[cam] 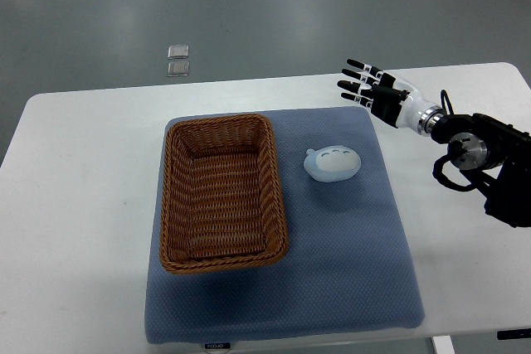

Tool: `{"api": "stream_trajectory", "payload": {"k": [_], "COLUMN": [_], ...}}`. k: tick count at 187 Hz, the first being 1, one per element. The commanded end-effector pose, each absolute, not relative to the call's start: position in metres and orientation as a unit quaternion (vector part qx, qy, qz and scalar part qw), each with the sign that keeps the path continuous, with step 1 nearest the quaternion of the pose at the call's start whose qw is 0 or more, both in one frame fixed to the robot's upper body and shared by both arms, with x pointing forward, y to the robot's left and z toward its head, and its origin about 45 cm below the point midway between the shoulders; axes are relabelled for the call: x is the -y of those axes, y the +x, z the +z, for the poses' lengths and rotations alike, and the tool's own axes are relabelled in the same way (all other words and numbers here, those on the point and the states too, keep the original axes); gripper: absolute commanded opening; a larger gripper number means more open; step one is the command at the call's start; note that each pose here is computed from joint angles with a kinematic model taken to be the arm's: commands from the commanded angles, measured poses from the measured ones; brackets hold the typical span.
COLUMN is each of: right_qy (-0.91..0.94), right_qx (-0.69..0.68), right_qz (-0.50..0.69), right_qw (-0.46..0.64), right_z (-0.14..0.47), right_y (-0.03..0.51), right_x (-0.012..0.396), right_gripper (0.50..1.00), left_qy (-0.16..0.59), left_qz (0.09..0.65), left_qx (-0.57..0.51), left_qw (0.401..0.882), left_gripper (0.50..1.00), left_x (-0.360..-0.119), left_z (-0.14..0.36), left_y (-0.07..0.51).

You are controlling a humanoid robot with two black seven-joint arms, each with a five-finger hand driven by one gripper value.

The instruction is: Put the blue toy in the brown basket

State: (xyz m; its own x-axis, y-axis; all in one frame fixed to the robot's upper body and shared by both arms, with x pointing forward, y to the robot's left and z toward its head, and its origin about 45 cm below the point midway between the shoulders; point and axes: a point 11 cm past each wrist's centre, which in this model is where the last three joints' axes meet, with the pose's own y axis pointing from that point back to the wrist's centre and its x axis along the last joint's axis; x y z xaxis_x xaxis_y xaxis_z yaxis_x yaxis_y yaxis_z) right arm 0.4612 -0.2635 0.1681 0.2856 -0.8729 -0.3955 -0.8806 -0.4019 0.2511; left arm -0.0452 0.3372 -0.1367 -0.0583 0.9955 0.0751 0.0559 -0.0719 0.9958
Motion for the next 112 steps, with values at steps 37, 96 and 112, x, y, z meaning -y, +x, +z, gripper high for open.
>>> {"api": "stream_trajectory", "payload": {"k": [37, 96, 112], "right_qy": [-0.806, -0.806, -0.805], "right_qx": [-0.542, -0.54, -0.544], "right_qz": [0.24, 0.244, 0.236], "right_qw": [0.006, 0.008, 0.012], "right_z": [0.1673, 0.1648, 0.1669], "right_y": [0.4597, 0.4579, 0.4587], "right_x": [0.2639, 0.2611, 0.2655], "right_gripper": [0.915, 0.915, 0.917], "left_qy": [0.517, 0.52, 0.521], "left_qz": [0.524, 0.523, 0.523], "left_qx": [-0.508, -0.505, -0.505], "left_qw": [0.448, 0.447, 0.448], "left_gripper": [1.0, 1.0, 1.0], "left_x": [-0.3393, -0.3417, -0.3417], "left_z": [-0.1365, -0.1362, -0.1362], "left_y": [-0.0451, -0.0457, -0.0458]}}
